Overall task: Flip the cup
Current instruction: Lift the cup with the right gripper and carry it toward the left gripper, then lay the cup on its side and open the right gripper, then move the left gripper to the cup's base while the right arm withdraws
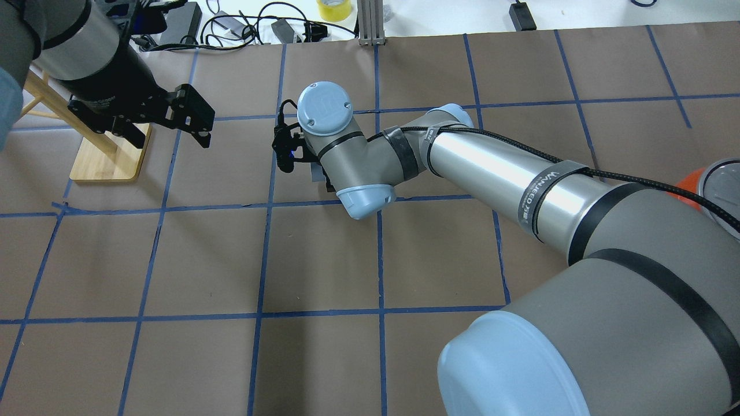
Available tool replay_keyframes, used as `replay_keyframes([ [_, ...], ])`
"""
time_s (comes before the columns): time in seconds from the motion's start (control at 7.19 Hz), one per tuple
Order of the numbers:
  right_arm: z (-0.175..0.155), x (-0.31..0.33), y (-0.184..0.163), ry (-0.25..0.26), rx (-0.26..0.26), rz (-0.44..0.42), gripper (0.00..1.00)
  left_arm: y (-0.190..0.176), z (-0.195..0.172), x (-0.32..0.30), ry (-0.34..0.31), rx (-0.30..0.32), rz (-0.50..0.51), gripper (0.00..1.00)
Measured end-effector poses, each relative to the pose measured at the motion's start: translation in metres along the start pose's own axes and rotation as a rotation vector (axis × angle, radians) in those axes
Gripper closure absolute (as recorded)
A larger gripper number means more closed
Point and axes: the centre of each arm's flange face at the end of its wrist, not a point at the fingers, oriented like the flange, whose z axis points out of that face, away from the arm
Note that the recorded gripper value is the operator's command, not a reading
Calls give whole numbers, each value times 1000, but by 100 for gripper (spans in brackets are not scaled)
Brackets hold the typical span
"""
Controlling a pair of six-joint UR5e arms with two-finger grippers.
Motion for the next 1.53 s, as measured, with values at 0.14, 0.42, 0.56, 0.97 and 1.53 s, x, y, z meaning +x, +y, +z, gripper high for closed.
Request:
replay_keyframes([
  [0.14, 8, -3, -1, -15, 8, 1, 12, 0, 0, 0, 0, 0, 1, 0],
  [0.42, 9, -1, -2, -15, 18, 3, 0, 1, 0, 0, -1, 0, 1, 0],
  [0.56, 0, 4, -3, -1, 24, 10, 0, 1, 0, -1, -1, 0, 0, 0],
  [0.97, -64, 16, -2, 49, 28, 128, 0, -3, -1, -2, 4, 2, -5, 0],
  [1.53, -144, 42, 41, 123, 41, 721, 0, -28, 22, -27, 66, -22, -63, 0],
])
